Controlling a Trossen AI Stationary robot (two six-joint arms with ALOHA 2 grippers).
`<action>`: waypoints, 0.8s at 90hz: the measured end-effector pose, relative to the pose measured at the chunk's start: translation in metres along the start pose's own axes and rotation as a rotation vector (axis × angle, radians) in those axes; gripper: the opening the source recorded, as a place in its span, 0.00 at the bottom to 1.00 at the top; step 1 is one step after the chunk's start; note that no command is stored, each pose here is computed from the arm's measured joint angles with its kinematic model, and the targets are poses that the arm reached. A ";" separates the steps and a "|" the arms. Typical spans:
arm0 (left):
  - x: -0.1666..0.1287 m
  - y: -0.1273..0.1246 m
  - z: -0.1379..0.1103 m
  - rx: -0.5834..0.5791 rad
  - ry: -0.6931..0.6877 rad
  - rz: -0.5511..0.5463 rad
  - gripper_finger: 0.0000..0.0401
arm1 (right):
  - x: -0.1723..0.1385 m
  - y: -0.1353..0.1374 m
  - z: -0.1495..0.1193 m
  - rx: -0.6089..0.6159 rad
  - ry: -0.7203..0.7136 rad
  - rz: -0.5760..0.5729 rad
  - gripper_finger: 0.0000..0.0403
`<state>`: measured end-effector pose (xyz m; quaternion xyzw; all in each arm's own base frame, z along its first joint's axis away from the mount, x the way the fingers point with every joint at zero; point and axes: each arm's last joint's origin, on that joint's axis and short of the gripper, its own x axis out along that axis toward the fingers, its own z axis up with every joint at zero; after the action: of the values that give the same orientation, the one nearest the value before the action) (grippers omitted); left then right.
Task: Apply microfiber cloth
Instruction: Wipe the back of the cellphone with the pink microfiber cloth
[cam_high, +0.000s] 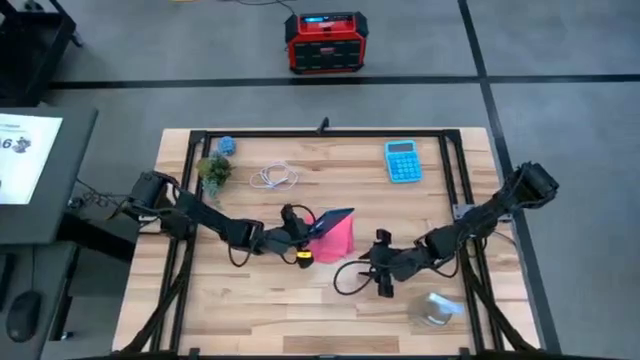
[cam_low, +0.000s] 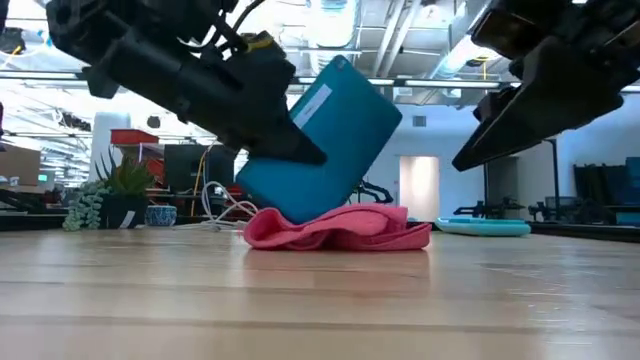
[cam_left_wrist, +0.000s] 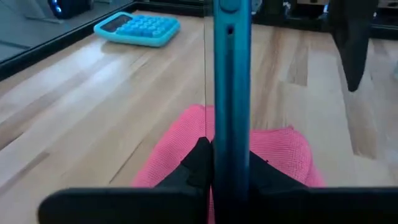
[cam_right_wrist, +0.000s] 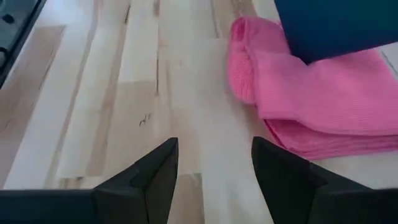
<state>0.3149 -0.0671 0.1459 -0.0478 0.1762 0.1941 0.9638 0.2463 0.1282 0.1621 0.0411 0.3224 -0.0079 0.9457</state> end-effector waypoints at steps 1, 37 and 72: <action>0.000 0.000 0.001 -0.002 -0.004 -0.002 0.03 | 0.000 0.000 0.000 -0.001 0.001 0.001 0.47; 0.005 0.012 0.014 -0.005 -0.064 0.012 0.03 | 0.000 0.001 0.001 0.021 -0.010 0.007 0.47; 0.016 0.008 -0.002 -0.087 -0.036 -0.023 0.03 | 0.001 -0.004 -0.017 0.022 -0.130 0.017 0.47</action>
<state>0.3245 -0.0547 0.1379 -0.0880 0.1497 0.1914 0.9660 0.2362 0.1255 0.1479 0.0538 0.2596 -0.0061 0.9642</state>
